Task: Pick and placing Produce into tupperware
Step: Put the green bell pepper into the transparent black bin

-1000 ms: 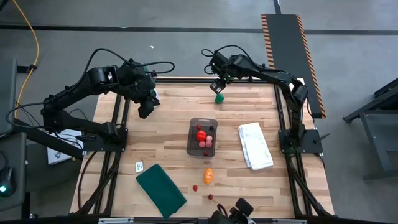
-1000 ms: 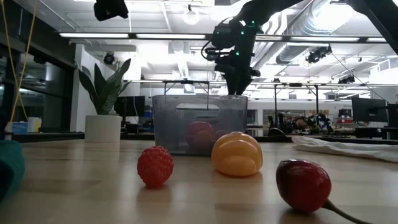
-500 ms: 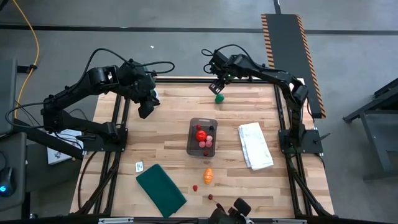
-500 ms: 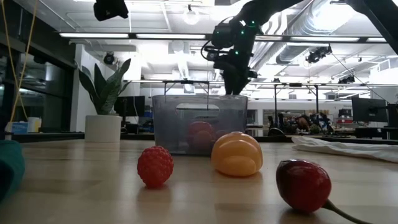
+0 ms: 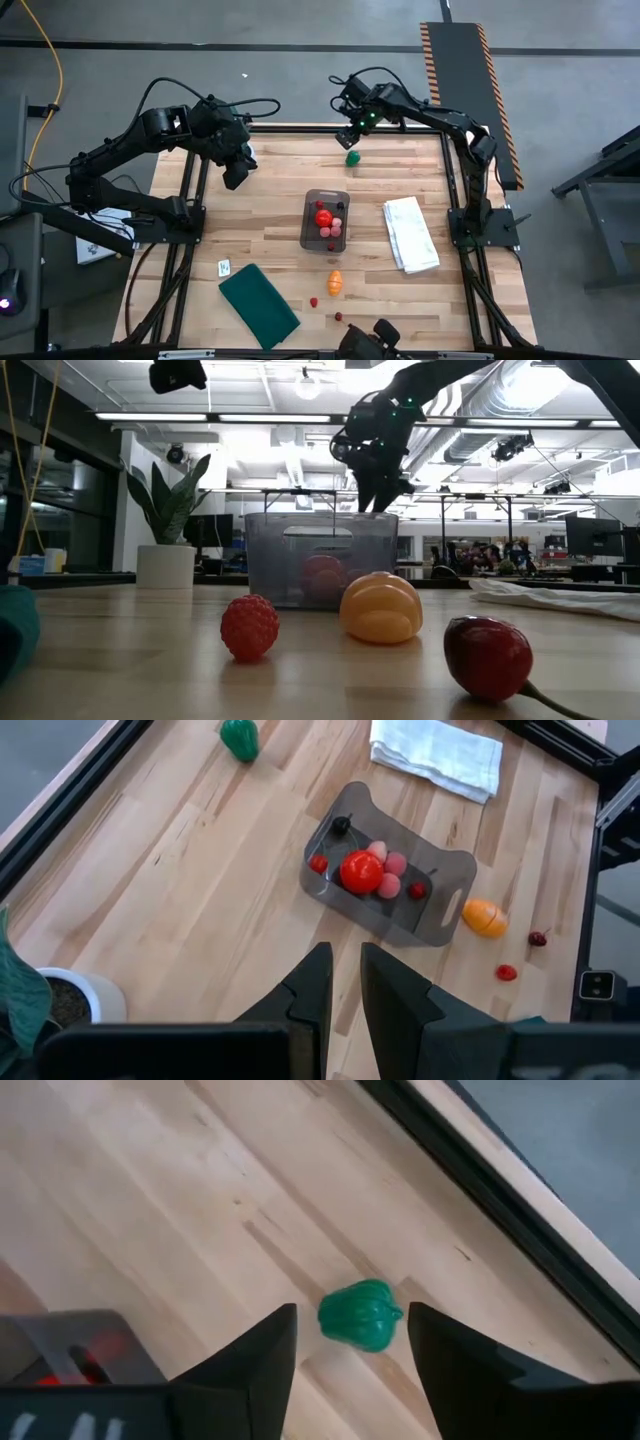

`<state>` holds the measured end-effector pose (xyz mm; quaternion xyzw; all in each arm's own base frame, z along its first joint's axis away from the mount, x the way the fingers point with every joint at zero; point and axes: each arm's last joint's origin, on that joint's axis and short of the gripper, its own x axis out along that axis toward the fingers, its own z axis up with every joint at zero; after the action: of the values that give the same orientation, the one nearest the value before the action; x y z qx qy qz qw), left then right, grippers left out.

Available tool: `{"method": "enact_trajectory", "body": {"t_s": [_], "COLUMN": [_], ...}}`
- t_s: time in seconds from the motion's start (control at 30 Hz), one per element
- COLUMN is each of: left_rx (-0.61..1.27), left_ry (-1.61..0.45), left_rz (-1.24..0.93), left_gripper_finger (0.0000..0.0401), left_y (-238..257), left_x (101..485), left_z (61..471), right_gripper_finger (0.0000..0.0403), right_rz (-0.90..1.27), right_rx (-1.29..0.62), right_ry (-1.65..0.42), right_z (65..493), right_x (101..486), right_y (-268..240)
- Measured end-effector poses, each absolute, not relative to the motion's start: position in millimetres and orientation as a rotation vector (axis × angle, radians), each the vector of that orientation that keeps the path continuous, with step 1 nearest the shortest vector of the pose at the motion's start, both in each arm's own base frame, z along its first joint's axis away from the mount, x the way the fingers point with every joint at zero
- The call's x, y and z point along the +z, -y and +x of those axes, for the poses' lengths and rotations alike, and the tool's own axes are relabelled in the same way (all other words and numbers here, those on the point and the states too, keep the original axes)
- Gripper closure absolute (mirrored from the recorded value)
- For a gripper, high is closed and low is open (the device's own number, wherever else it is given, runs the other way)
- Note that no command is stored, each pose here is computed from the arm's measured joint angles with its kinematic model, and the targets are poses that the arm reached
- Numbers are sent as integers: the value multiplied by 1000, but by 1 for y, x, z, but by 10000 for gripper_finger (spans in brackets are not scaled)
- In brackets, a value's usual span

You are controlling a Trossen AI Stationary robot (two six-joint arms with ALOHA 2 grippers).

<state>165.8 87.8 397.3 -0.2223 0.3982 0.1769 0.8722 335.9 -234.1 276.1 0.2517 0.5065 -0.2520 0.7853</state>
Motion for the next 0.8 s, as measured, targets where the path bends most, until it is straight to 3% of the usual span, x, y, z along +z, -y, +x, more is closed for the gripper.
{"method": "enact_trajectory", "body": {"t_s": [0.4, 0.8], "left_rx": [371, 370], "left_ry": [-832, -834], "left_rz": [-468, -467], "left_gripper_finger": [355, 355], "left_y": [-88, -88], "left_x": [397, 397], "left_z": [166, 166], "right_gripper_finger": [125, 116], "right_rz": [610, 644], "right_rx": [-444, -496], "right_ry": [-1246, -1237], "right_z": [345, 341], "right_x": [231, 231], "right_y": [241, 247]}}
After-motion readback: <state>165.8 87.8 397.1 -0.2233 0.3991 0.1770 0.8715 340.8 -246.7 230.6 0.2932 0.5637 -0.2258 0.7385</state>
